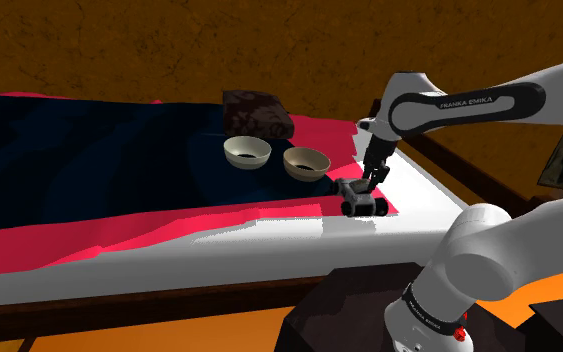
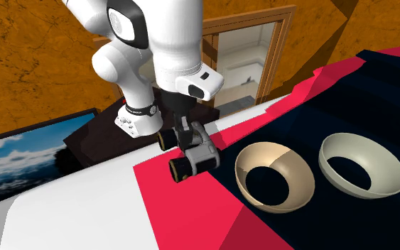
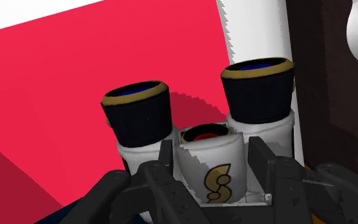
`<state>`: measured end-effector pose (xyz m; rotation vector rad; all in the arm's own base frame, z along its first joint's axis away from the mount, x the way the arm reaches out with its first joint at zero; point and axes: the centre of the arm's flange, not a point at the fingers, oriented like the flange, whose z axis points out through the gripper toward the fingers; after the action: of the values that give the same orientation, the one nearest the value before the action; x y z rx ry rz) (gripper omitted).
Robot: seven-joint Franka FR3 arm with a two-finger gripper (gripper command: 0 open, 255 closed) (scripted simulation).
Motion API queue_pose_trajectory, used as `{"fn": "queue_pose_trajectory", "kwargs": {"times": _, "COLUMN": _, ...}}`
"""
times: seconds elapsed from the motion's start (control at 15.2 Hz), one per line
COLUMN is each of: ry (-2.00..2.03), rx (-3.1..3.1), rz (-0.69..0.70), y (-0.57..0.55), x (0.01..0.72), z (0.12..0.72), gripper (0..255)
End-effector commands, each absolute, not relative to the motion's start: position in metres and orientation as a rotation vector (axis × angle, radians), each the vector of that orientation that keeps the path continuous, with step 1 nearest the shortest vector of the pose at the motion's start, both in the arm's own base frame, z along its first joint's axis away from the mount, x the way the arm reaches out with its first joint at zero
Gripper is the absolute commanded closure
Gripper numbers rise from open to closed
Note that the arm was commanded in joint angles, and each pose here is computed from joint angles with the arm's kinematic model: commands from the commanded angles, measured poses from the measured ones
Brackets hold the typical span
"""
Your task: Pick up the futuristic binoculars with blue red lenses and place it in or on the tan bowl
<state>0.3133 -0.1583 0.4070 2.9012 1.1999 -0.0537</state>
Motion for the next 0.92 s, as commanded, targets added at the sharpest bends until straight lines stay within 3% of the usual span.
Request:
{"fn": "queue_pose_trajectory", "kwargs": {"times": 0.0, "ry": 1.2, "rx": 2.901, "rz": -0.053, "y": -0.159, "x": 0.313, "z": 0.418, "gripper": 255}}
{"fn": "queue_pose_trajectory", "kwargs": {"times": 0.86, "ry": 1.2, "rx": 2.901, "rz": -0.053, "y": -0.159, "x": 0.313, "z": 0.487, "gripper": 255}}
